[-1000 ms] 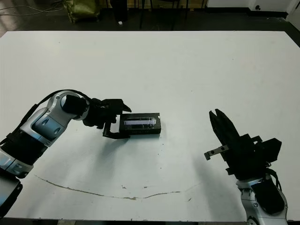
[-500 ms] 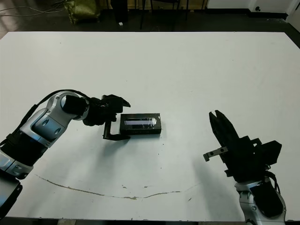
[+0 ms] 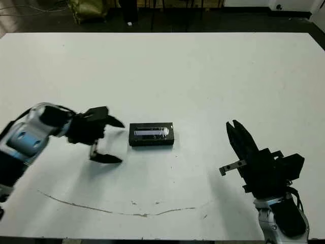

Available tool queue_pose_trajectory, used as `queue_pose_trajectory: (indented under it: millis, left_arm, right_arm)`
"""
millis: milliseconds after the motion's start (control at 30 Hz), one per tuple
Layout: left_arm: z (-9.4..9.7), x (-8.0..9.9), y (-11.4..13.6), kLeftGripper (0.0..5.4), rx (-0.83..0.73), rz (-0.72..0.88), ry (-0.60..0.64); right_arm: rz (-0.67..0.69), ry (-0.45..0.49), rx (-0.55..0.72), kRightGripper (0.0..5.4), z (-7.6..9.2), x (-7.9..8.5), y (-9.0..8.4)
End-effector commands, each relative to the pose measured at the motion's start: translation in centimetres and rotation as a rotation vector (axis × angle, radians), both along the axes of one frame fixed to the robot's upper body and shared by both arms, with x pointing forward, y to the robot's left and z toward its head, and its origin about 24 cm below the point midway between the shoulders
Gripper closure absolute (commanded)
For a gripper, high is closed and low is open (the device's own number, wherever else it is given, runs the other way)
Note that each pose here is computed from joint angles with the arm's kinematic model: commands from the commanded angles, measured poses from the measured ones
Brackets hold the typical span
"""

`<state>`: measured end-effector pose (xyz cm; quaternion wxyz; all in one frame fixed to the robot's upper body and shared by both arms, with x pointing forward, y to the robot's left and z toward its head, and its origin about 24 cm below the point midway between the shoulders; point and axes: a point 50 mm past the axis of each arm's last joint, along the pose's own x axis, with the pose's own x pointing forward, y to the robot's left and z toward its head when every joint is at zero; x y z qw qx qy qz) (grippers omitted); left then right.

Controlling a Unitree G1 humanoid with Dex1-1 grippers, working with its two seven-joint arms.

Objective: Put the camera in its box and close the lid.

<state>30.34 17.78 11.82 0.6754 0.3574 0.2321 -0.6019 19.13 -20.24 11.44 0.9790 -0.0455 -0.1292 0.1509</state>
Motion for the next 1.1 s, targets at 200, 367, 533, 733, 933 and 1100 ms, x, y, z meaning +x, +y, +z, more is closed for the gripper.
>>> queue_pose_trajectory:
  millis: [200, 367, 533, 733, 933, 1100]
  left_arm:
    - [-0.3, -1.7, 4.6, 0.02, 0.269, -0.038, -0.012]
    - [1.1, -1.6, 6.2, 0.02, -0.183, 0.428, -0.270]
    - [2.9, -2.4, 3.9, 0.61, -0.587, 0.729, -0.547]
    - [4.4, -4.7, -1.0, 2.06, -0.849, 0.769, -0.666]
    - [3.4, -5.9, -5.5, 3.52, -0.936, 0.827, -0.554]
    - [1.8, -6.0, -8.6, 4.76, -0.878, 0.857, -0.488]
  right_arm:
    - [-0.002, 0.020, 0.008, 5.40, -0.4, 0.3, -0.4]
    - [-0.004, 0.030, 0.006, 5.40, -0.5, 0.3, -0.4]
    - [0.019, 0.022, 0.011, 5.40, -0.5, 0.5, -0.5]
    - [0.020, 0.020, 0.007, 5.40, -0.5, 0.6, -0.5]
    - [0.026, 0.022, 0.016, 5.40, -0.6, 0.8, -0.3]
    - [0.027, 0.013, 0.009, 5.40, -0.7, 0.9, -0.3]
